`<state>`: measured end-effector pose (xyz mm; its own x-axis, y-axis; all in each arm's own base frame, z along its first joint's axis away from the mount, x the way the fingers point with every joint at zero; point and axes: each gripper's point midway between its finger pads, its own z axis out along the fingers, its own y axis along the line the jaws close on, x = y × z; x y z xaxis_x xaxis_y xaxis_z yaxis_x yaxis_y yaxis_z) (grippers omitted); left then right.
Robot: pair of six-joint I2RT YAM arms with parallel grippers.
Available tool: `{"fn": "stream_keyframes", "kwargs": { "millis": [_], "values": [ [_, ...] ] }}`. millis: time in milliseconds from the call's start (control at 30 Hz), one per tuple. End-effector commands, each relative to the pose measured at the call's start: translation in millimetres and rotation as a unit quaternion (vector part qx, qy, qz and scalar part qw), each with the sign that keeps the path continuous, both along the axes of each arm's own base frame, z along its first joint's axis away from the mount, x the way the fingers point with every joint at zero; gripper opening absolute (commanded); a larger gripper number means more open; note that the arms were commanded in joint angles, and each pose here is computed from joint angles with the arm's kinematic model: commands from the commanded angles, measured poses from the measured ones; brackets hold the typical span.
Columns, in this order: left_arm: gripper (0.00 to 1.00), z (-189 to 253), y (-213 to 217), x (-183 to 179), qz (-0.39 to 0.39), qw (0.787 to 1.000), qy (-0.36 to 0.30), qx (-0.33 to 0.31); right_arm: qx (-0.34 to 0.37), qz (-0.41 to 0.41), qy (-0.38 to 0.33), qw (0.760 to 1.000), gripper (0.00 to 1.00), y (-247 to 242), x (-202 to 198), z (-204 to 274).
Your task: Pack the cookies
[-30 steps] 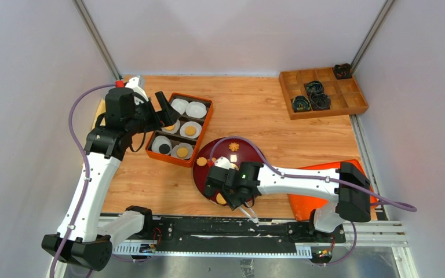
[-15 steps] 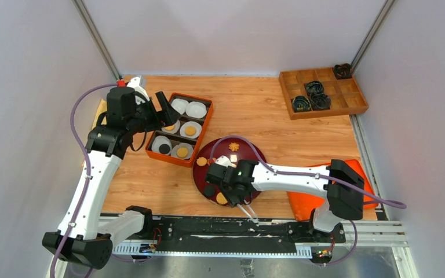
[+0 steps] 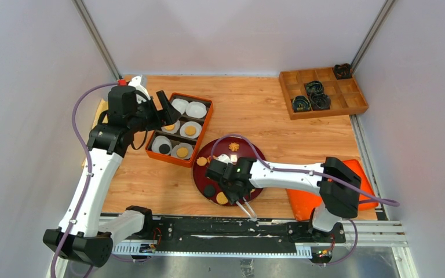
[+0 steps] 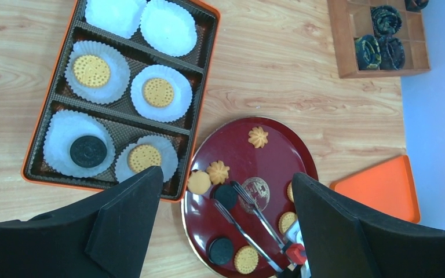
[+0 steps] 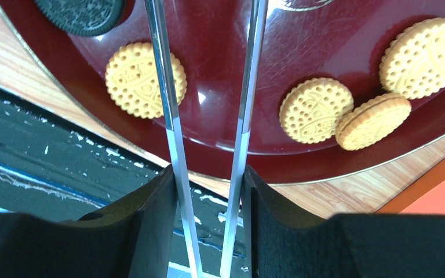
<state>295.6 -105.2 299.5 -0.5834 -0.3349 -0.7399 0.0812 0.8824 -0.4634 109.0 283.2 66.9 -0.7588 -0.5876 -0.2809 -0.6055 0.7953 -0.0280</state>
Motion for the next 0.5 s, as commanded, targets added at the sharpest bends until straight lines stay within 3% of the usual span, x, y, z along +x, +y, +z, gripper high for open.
{"fn": "stream_keyframes", "kwargs": {
  "millis": [0,400,467],
  "values": [
    [0.87,19,-7,4,-0.012,1.0,-0.024,-0.014,-0.012,-0.009,-0.011,1.0,0.0,-3,18,-4],
    [0.82,14,-8,10,-0.013,1.0,-0.018,-0.012,-0.014,-0.015,-0.037,0.999,0.0,2,37,3],
    [0.83,13,-8,9,-0.013,1.0,-0.016,-0.012,-0.015,-0.016,-0.034,0.999,0.15,1,36,2]
  ]
}}
